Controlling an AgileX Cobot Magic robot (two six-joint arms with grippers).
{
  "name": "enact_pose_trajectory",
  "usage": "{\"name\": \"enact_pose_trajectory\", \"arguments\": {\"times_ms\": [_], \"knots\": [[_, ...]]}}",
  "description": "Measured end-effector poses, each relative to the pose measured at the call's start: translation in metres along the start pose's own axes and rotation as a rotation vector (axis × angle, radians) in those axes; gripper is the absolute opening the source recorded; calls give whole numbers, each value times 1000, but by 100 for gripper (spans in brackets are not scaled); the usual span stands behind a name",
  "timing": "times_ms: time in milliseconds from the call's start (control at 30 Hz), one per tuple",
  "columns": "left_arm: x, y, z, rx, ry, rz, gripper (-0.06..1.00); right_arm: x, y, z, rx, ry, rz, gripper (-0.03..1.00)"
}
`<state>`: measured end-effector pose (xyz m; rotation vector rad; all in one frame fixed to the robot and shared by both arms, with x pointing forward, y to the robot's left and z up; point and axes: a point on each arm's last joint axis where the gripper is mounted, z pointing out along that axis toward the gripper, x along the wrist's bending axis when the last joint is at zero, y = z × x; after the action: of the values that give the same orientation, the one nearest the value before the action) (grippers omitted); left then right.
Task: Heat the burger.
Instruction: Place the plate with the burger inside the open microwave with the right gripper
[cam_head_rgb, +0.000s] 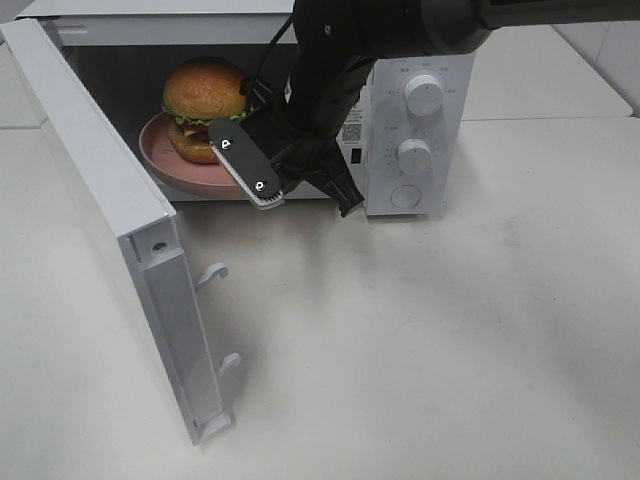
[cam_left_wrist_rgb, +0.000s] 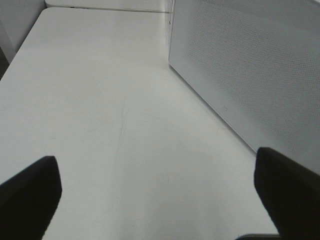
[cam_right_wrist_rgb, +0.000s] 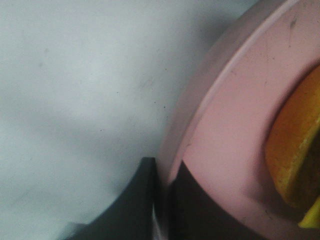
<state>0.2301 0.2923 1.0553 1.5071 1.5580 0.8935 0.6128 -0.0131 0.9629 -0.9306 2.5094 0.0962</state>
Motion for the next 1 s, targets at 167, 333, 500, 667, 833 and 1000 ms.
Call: {"name": "enact_pose_trajectory", "arguments": {"times_ms": [167, 333, 500, 667, 833, 1000], "knots": [[0, 0, 0, 0, 0, 0, 99, -10, -1, 8, 7, -15, 27, 5], [0, 0, 0, 0, 0, 0, 99, -19, -3, 18, 30, -29, 54, 5], [0, 0, 0, 0, 0, 0, 99, -25, -4, 27, 45, -40, 57, 5], [0, 0, 0, 0, 0, 0, 99, -31, -3, 36, 46, -50, 64, 5], [0, 0, 0, 0, 0, 0, 99, -37, -5, 42, 48, -71, 101, 5], [0, 0, 0, 0, 0, 0, 99, -41, -9, 49, 56, -80, 111, 5]]}}
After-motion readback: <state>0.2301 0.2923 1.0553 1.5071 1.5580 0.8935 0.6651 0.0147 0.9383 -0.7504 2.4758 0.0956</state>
